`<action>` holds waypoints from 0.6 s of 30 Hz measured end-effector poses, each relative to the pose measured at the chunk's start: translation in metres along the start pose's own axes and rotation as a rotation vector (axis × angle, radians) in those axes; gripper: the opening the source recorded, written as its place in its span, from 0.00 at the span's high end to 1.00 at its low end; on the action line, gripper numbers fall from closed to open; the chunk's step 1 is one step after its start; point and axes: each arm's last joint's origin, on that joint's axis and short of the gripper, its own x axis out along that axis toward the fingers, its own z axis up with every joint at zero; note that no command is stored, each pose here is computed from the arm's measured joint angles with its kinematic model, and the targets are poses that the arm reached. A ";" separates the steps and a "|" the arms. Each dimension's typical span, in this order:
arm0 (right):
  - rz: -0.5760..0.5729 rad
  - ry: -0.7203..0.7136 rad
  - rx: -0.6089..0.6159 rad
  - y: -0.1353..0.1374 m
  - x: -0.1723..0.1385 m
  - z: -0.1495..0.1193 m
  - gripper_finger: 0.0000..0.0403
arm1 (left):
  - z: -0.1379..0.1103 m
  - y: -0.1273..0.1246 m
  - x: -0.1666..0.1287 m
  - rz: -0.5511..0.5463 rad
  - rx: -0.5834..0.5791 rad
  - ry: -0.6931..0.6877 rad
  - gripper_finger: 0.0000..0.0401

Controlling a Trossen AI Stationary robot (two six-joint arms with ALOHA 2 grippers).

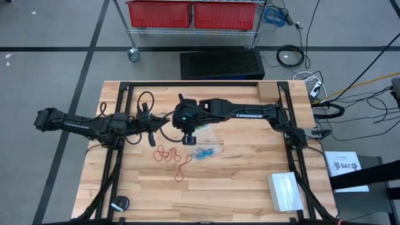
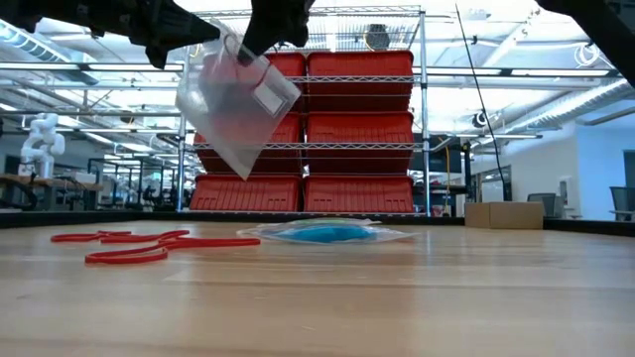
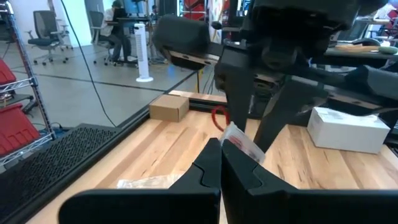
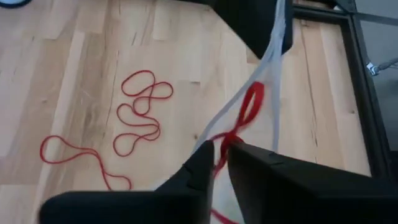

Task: Sort rubber bands
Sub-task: Put the red rubber band into the right transparent zip bag

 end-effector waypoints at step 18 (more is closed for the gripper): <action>0.010 -0.121 -0.041 0.011 -0.043 0.012 0.62 | -0.003 0.000 0.004 0.032 0.013 0.021 1.00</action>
